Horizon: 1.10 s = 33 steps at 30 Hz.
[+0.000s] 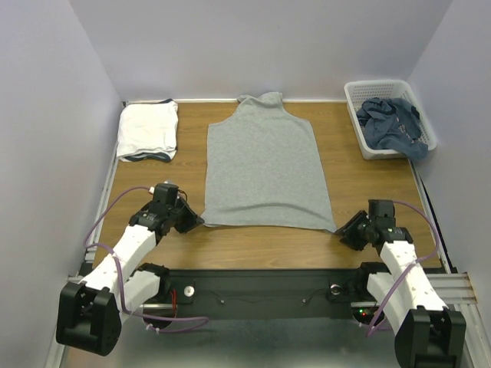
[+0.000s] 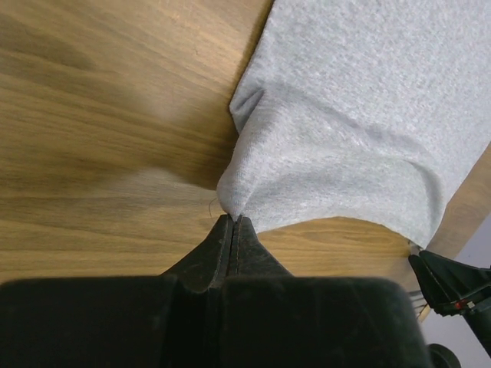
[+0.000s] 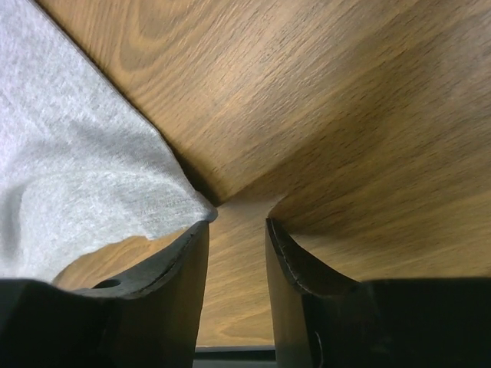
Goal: Fold and stack the tank tops
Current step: Flatten the tank top out
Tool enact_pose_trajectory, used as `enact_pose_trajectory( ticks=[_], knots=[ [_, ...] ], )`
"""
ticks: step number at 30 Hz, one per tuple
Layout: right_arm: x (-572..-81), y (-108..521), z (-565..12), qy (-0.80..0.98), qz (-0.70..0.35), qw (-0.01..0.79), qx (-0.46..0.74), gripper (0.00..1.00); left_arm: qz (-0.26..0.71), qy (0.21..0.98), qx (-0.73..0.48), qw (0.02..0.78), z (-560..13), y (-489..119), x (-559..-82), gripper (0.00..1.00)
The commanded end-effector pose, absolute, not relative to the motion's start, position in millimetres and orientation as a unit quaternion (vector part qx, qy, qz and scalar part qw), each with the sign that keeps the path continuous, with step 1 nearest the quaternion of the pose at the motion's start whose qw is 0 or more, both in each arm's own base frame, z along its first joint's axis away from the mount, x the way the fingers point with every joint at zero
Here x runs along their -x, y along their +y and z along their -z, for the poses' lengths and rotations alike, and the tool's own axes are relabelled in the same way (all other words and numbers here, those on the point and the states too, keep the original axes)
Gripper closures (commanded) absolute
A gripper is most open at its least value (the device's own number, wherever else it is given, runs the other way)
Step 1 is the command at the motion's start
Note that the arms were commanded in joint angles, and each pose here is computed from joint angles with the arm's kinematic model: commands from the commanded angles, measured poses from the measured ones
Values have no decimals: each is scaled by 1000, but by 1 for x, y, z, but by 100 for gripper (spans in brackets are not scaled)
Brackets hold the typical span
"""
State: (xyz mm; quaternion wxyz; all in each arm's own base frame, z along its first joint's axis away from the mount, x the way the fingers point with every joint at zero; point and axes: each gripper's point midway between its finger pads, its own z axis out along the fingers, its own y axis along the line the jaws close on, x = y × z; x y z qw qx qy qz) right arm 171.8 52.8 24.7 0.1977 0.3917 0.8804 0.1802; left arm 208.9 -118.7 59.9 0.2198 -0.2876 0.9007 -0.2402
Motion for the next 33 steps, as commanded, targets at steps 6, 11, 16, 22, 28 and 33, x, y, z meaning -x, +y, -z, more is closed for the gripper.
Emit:
enact_pose_trajectory(
  ticks=[6,11,16,22,28,33],
  knots=[
    [-187,45,-30,863,-180,236,-409,58,245,901,260,246,-75,-123,-228,100],
    [-193,48,-27,859,-191,235,-412,58,242,904,254,244,-74,-123,-231,100],
    [-191,50,-20,859,-195,230,-413,58,238,907,251,241,-72,-123,-233,100],
    [-198,45,-25,863,-182,237,-407,80,237,908,246,240,-74,-124,-236,100],
    [-217,36,-45,870,-162,249,-393,100,225,914,234,245,-80,-122,-240,100],
    [-234,31,-67,873,-154,260,-382,100,215,918,228,242,-81,-117,-239,100]
  ],
)
